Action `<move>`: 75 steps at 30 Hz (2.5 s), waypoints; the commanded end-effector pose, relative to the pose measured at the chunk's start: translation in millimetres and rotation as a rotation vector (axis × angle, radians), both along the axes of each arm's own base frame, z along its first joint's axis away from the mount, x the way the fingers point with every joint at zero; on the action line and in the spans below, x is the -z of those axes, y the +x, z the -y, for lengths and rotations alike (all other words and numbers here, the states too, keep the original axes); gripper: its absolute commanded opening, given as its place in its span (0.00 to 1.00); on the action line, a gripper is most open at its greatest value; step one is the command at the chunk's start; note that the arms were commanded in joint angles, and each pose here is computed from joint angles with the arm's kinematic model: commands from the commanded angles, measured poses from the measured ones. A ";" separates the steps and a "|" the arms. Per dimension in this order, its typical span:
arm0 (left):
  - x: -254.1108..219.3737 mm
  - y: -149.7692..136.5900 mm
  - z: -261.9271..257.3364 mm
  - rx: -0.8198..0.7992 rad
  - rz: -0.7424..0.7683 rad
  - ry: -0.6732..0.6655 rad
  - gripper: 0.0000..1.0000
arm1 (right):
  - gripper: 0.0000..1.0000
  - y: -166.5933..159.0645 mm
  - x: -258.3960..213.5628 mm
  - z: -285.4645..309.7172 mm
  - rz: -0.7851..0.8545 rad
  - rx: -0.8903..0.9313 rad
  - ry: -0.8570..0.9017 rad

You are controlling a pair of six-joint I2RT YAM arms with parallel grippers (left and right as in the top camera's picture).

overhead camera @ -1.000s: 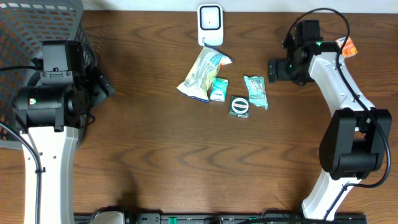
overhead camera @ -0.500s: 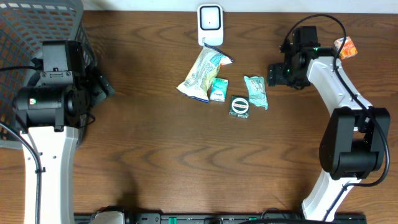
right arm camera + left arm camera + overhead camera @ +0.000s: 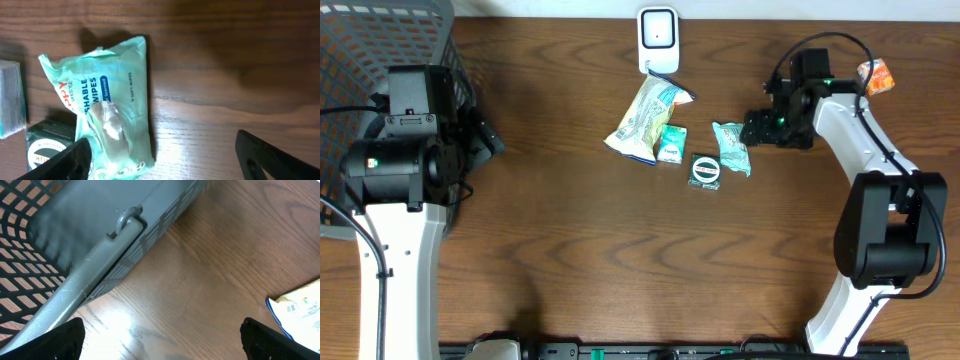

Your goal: Scan the item barcode

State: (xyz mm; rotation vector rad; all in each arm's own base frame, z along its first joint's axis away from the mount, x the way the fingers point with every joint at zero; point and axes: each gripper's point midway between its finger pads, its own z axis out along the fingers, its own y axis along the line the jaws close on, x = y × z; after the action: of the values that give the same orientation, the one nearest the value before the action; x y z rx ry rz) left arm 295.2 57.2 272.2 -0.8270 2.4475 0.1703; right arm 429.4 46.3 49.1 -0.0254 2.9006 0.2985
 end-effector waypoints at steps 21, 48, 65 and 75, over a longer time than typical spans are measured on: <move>2.0 -1.1 -4.4 -0.028 -0.006 0.003 0.98 | 0.63 -6.9 21.2 -39.5 0.074 -0.084 0.172; 1.9 -1.1 -4.4 -0.028 -0.005 0.003 0.98 | 0.01 102.1 -142.0 -79.2 0.609 -0.016 0.144; 1.9 -1.1 -4.4 -0.028 -0.005 0.003 0.98 | 0.01 222.2 -143.4 -195.2 0.977 -0.025 0.223; 1.9 -1.1 -4.4 -0.028 -0.005 0.003 0.97 | 0.01 232.4 -119.1 -212.1 0.987 -0.030 0.124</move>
State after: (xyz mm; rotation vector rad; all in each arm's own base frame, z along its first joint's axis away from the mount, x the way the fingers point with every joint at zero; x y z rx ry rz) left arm 295.2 57.2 272.2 -0.8270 2.4475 0.1703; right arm 660.5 249.1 143.7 -0.1317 1.9577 0.4153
